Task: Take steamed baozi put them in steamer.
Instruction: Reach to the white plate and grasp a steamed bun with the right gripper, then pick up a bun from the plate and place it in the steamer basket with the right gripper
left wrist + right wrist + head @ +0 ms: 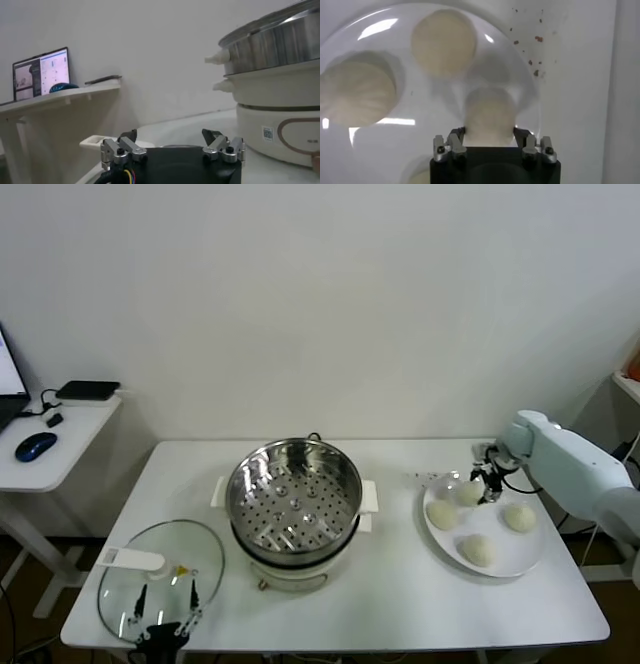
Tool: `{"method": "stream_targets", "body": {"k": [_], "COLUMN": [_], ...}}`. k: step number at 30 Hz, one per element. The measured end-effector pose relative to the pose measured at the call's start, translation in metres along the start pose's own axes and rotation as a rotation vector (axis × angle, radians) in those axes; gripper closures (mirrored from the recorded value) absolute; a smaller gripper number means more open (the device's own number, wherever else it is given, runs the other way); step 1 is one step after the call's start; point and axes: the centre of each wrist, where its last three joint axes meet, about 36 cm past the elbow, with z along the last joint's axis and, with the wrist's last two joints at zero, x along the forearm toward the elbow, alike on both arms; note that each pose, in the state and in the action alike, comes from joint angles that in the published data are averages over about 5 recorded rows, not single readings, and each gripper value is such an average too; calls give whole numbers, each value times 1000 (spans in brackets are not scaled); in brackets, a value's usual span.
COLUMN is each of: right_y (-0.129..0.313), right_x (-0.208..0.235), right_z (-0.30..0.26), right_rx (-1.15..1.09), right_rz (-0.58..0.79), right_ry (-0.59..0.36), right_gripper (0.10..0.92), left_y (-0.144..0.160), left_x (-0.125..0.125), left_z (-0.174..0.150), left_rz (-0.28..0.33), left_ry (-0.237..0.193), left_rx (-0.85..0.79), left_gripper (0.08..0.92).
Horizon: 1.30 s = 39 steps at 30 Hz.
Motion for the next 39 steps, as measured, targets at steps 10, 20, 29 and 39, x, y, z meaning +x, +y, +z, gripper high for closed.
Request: {"method": "stream_targets", "body": {"k": [10,20,29,39], "right_y": [-31,-57,-60,-54], "right_x": [102,194,215,197], "right_z": [-59,-156,-260,-347], "right_rx": [220,514,838,1116], "right_rz": [77,163,179,134], "right_ry": [-77,-159,-217,-241], "right_gripper": [352,352,352,352], "left_y": [3,5,8,9], "left_x": [0,-1,-5,-7], "left_z": [-3,-4,-5,-6], "left_rz": [-5,-12,-28,-39], "left_ry": [-5,-10,-14,-15], "left_rx": [-4,-6,-4,0], "left_gripper": [177,177,177,177]}}
